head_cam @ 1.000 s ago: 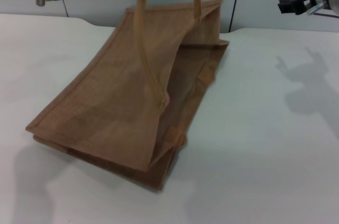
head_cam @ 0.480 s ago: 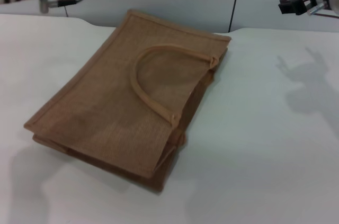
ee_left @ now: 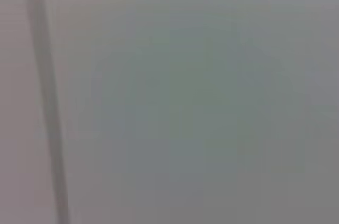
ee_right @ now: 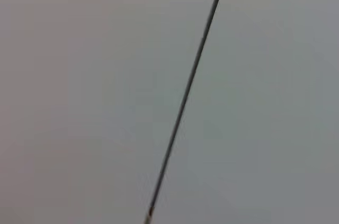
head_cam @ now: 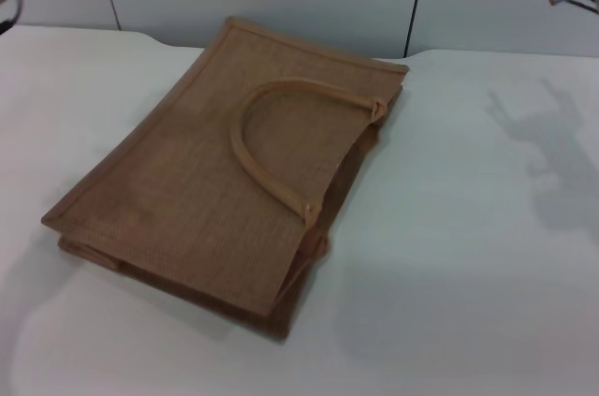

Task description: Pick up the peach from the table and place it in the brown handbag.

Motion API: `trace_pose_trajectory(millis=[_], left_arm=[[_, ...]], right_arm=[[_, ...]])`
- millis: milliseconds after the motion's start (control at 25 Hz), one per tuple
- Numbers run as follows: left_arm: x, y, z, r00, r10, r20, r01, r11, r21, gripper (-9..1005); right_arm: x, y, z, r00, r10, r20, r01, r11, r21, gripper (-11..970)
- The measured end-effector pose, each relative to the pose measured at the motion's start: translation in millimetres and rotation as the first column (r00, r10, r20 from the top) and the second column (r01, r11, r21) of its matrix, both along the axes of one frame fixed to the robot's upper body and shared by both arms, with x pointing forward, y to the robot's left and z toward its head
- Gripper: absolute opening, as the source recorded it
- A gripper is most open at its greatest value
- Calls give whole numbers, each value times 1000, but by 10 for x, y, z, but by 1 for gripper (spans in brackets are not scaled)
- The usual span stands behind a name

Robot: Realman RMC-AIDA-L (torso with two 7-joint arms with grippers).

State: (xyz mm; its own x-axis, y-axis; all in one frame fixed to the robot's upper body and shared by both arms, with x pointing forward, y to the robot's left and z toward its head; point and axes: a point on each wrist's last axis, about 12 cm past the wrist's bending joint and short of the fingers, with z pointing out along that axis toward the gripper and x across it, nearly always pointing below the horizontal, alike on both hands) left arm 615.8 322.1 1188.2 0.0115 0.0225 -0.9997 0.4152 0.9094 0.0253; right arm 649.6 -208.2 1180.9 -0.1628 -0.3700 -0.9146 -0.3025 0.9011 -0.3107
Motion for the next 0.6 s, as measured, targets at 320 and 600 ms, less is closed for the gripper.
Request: trace_pose_trajectory(millis=[320, 600], left_arm=[[-203, 342, -539, 981, 192, -20, -193, 977, -93, 877], [-444, 417, -1001, 954, 298, 20, -294, 949, -117, 876]], right_arm=[[-105, -147, -347, 996, 3, 86, -6, 999, 38, 871], [-199, -303, -588, 989, -21, 145, 4, 993, 117, 871]])
